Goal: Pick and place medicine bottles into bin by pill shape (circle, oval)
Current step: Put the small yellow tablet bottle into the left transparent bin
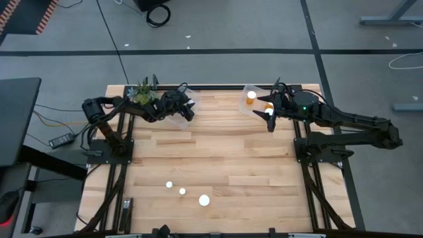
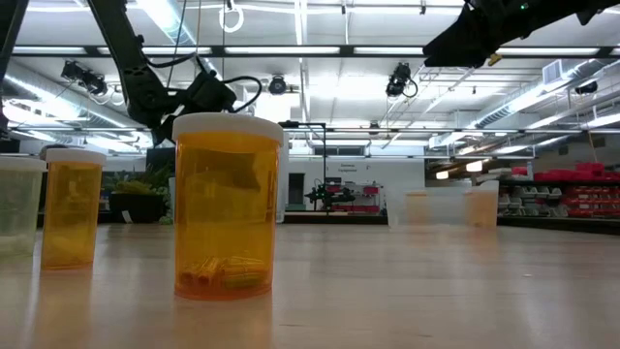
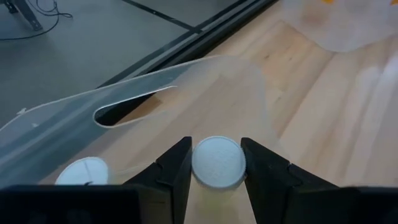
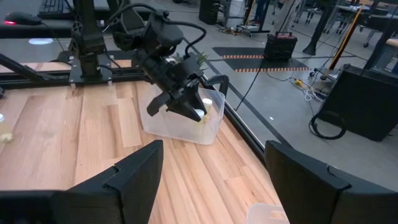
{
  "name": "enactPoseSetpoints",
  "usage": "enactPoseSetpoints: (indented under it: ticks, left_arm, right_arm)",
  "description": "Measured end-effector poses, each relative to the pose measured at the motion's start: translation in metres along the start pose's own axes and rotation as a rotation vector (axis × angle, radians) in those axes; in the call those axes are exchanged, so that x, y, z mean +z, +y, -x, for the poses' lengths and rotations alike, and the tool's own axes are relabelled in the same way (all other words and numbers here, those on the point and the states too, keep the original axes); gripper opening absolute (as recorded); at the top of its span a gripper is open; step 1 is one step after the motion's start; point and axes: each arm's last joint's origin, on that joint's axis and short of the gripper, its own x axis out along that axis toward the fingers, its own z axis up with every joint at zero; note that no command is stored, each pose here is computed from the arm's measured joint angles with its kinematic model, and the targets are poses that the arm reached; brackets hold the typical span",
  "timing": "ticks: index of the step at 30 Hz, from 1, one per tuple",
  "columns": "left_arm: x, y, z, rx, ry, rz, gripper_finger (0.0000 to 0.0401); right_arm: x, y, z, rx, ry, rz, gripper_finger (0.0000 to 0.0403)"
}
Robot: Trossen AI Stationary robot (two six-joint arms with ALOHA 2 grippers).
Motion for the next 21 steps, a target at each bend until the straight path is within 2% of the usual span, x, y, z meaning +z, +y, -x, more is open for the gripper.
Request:
enactPoseSetpoints:
  ticks: [13, 16, 21]
  left_arm:
    - [0.0025, 0.0009, -0.0005, -0.007, -0.018, -0.003, 0.0134]
    - [0.0035, 0.0006, -0.0006, -0.005, -0.022, 0.025, 0.0136]
    - [0.0077, -0.0045, -0.0035, 0.014, 0.039, 0.010, 0.0138]
  right_arm:
    - [0.0000, 0.0000, 0.0000, 0.000, 0.000, 0.003, 0.0287]
    - [0.0000, 0.0000, 0.0000, 0.000, 0.000, 0.003, 0.0287]
    - [0.0000, 0.0000, 0.0000, 0.000, 0.000, 0.003, 0.0287]
